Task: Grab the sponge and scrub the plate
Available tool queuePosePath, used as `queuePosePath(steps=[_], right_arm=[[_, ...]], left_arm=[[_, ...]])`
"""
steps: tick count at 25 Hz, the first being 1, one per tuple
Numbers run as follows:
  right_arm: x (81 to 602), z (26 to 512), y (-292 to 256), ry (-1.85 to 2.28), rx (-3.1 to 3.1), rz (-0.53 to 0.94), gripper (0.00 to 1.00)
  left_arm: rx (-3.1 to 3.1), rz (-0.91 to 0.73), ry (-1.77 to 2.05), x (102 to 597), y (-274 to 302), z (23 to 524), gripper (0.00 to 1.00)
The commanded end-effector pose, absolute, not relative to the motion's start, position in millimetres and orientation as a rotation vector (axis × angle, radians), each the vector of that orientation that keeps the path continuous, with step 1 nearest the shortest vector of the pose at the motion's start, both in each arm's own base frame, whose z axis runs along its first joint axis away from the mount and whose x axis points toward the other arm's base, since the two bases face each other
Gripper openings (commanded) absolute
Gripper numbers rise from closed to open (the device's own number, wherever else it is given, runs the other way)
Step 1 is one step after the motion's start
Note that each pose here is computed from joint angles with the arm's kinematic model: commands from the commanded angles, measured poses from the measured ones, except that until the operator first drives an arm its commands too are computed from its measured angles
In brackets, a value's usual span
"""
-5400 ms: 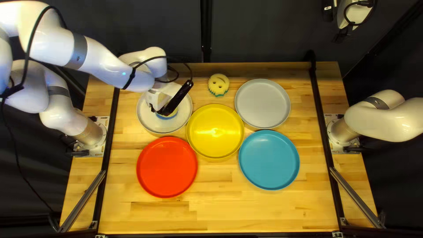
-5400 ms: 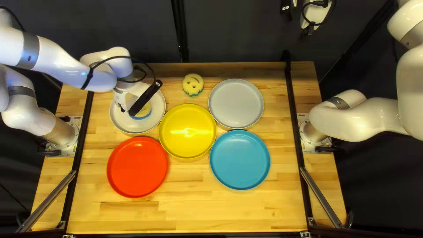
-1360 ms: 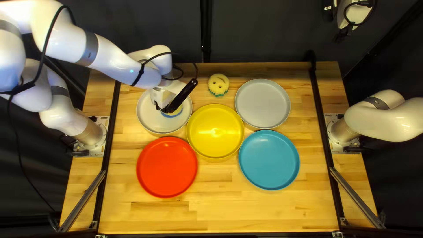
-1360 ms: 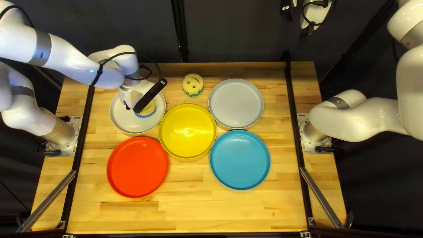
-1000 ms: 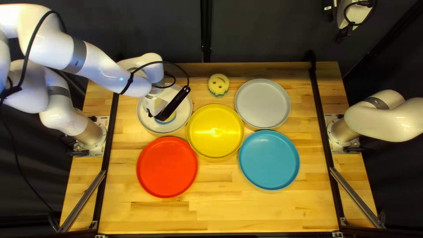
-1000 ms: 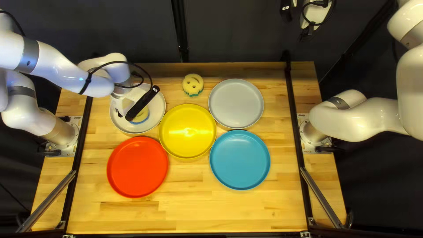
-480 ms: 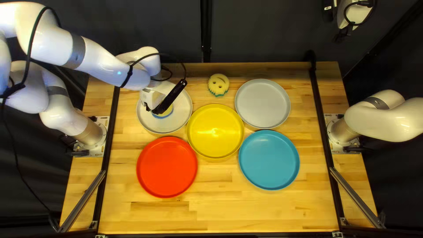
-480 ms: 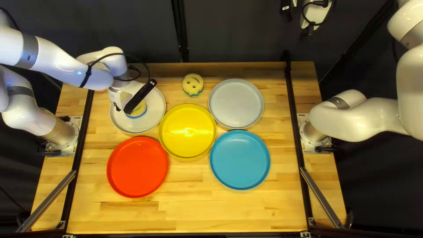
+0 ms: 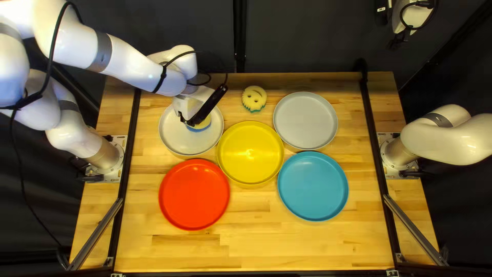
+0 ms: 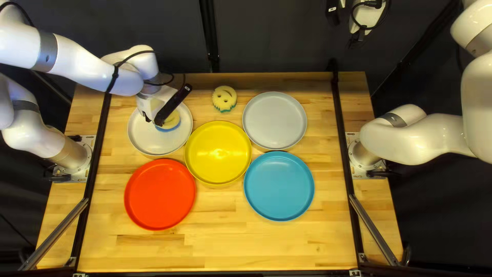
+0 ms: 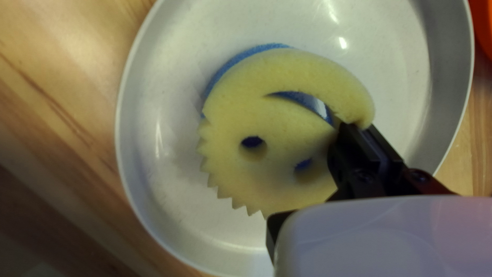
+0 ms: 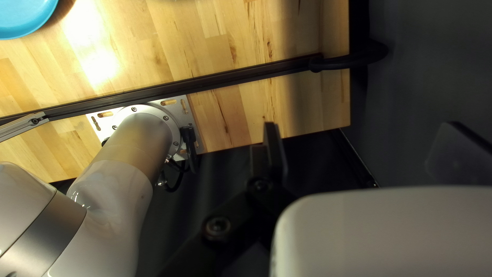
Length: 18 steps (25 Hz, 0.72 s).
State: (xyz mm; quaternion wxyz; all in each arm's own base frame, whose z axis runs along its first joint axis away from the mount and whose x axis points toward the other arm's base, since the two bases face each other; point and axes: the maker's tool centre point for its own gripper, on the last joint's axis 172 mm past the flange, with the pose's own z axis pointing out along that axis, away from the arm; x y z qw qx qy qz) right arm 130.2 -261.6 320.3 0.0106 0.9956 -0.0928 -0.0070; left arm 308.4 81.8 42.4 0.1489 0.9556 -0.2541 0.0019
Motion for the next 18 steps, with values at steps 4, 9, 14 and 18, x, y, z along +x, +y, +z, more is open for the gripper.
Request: queuePosePath(steps=[4, 9, 14, 18], right_arm=[[130, 320, -262, -0.289, 3.107, -0.022, 1.00], [130, 320, -262, -0.289, 3.107, -0.022, 1.00], [130, 320, -262, -0.289, 3.107, -0.022, 1.00], [130, 320, -262, -0.289, 3.107, -0.022, 1.00]], left_arm=[[2.760, -0.019, -0.708, 272, 67, 45, 0.00], [2.764, -0.027, -0.686, 258, 63, 47, 0.00], [2.760, -0.031, -0.689, 265, 58, 39, 0.00], [2.759, -0.026, -0.704, 278, 56, 38, 0.00]])
